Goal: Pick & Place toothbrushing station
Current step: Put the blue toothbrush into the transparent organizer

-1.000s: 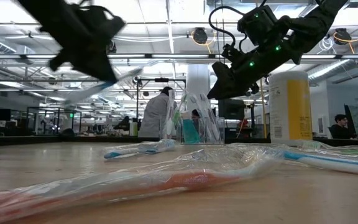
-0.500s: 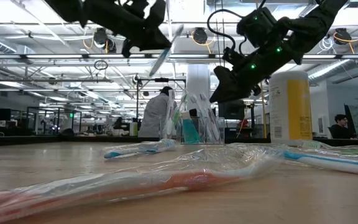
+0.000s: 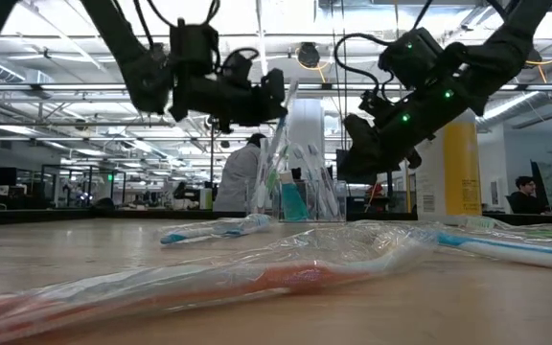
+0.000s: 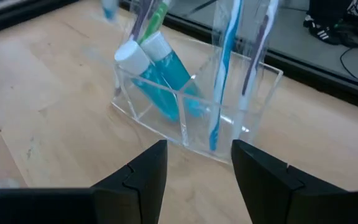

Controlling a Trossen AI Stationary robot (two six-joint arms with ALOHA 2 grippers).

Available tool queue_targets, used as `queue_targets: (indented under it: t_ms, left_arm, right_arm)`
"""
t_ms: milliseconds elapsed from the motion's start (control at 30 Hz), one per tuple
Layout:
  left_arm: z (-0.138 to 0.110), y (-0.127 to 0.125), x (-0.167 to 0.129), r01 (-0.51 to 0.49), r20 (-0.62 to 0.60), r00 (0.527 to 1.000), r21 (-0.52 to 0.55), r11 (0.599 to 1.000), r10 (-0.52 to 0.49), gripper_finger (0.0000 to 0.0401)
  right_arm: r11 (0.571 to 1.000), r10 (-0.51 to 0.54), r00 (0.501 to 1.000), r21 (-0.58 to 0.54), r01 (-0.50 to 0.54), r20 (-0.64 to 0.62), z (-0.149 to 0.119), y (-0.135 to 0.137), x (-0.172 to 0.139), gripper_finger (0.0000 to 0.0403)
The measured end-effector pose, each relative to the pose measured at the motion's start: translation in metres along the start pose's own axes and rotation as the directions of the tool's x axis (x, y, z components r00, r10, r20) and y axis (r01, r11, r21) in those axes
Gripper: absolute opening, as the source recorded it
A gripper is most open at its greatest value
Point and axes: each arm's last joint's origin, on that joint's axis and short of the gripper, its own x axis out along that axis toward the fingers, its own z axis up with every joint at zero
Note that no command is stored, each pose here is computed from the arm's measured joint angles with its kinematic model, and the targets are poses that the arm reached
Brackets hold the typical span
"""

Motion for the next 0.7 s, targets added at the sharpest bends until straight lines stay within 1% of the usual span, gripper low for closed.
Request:
queue_targets:
  t_ms: [100, 233, 367, 467, 600, 700]
  left_arm:
    - [-0.015, 0.003, 0.004, -0.007, 0.031, 0.999, -0.013, 1.000, 0.007, 0.0006]
    - [-0.034, 0.005, 0.006, -0.057, 0.046, 0.997, -0.021, 0.998, 0.058, 0.0017]
    - [-0.051, 0.007, 0.006, -0.067, 0.016, 0.998, -0.026, 0.997, 0.068, 0.0013]
    - [-0.062, 0.005, 0.005, -0.091, -0.011, 0.996, -0.029, 0.995, 0.090, 0.0006]
    - [-0.065, -0.002, 0.002, -0.148, -0.019, 0.989, 0.005, 0.989, 0.148, 0.0020]
    - [-0.065, -0.008, 0.000, -0.195, -0.014, 0.981, 0.059, 0.979, 0.196, 0.0034]
  right_arm:
    - [1.000, 0.014, 0.999, 0.019, -0.015, 0.036, -0.003, -0.002, -0.002, 0.0171]
    - [0.997, 0.044, 0.997, 0.057, -0.048, 0.059, -0.006, -0.003, -0.003, 0.0171]
    - [0.991, 0.120, 0.991, 0.059, -0.123, 0.052, -0.006, -0.001, -0.004, 0.0171]
    - [0.987, 0.151, 0.987, 0.057, -0.153, 0.049, -0.005, 0.000, -0.004, 0.0171]
    - [0.986, 0.157, 0.986, 0.054, -0.160, 0.046, -0.006, 0.000, -0.004, 0.0171]
    - [0.986, 0.157, 0.987, 0.053, -0.159, 0.046, -0.006, 0.000, -0.004, 0.0171]
